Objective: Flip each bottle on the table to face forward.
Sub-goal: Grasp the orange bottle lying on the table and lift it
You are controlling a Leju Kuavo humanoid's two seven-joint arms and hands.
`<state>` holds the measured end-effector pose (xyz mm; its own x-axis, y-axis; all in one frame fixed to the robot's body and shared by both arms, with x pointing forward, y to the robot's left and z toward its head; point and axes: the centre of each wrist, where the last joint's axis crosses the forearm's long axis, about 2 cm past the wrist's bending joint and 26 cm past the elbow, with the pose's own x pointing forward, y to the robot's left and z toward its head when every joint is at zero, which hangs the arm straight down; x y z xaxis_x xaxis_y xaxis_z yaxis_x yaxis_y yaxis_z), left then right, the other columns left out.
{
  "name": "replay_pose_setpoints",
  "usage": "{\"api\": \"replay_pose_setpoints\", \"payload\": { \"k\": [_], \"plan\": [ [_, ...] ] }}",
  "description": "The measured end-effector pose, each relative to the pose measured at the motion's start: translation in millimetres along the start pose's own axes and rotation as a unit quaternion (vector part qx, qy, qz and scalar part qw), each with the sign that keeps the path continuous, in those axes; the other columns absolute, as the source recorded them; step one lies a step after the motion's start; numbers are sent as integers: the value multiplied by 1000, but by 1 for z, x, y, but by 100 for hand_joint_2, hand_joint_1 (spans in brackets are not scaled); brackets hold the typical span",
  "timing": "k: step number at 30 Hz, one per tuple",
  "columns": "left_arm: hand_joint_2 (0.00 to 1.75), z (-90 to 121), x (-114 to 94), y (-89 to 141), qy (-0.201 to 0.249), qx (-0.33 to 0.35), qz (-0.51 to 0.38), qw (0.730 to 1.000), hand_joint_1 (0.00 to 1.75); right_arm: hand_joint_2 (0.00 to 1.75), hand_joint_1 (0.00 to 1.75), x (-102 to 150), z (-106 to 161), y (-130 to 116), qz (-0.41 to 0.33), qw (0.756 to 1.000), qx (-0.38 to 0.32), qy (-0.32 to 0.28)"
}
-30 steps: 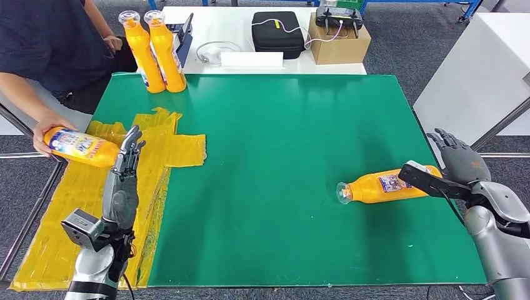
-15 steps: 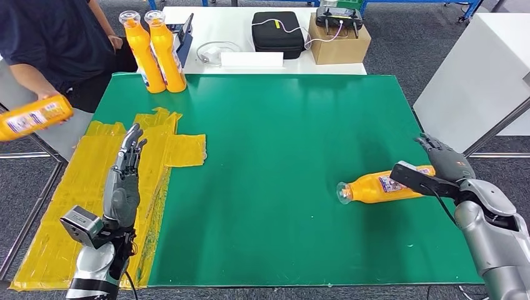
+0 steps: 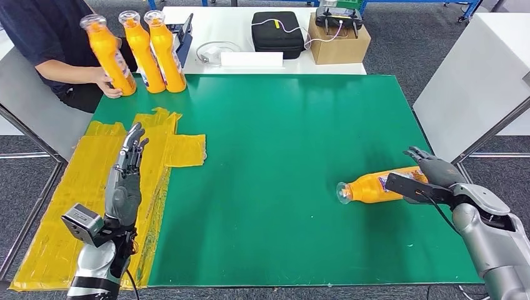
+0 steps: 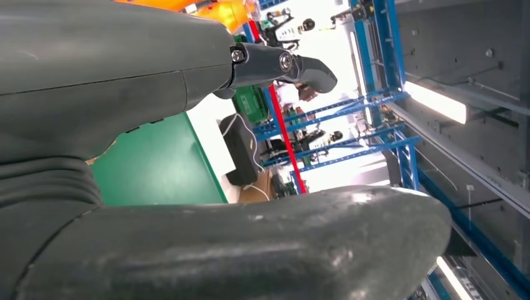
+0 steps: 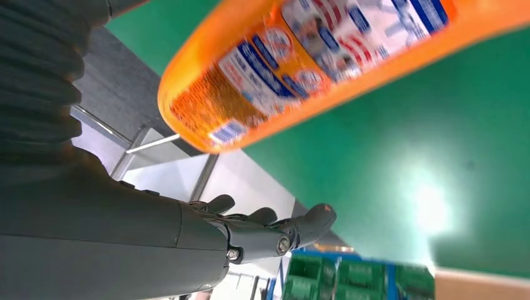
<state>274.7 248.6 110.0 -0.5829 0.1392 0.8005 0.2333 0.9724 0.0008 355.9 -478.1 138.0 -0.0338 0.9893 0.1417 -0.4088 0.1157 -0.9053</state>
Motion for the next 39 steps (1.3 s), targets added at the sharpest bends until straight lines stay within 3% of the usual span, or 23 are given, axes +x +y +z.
{"api": "replay_pose_setpoints", "payload": {
  "k": [7, 8, 11, 12, 16, 21, 36, 39],
  "plan": [
    [0, -10, -3, -3, -4, -13, 14, 1000, 0, 175, 0, -22, 3, 7, 23, 996, 77, 45],
    [0, -12, -4, -4, -5, -17, 18, 1000, 0, 175, 36, -27, 5, 9, 26, 994, 93, 52],
    [0, -20, -7, -8, -6, -30, 31, 999, 0, 175, 167, -48, 14, 17, 38, 986, 143, 78],
    [0, -23, -9, -10, -7, -34, 36, 999, 0, 175, 175, -55, 18, 20, 40, 983, 157, 87],
    [0, -34, -14, -18, -5, -47, 49, 998, 0, 175, 175, -78, 33, 39, 45, 972, 200, 115],
    [0, -38, -17, -22, -3, -52, 58, 997, 0, 175, 175, -85, 39, 50, 43, 968, 214, 126],
    [0, -36, -19, -24, 2, -49, 60, 997, 0, 175, 175, -71, 31, 66, 27, 973, 193, 126],
    [131, -29, -20, -23, 10, -42, 57, 997, 0, 175, 175, -53, 21, 75, -7, 986, 136, 100]
  ]
}}
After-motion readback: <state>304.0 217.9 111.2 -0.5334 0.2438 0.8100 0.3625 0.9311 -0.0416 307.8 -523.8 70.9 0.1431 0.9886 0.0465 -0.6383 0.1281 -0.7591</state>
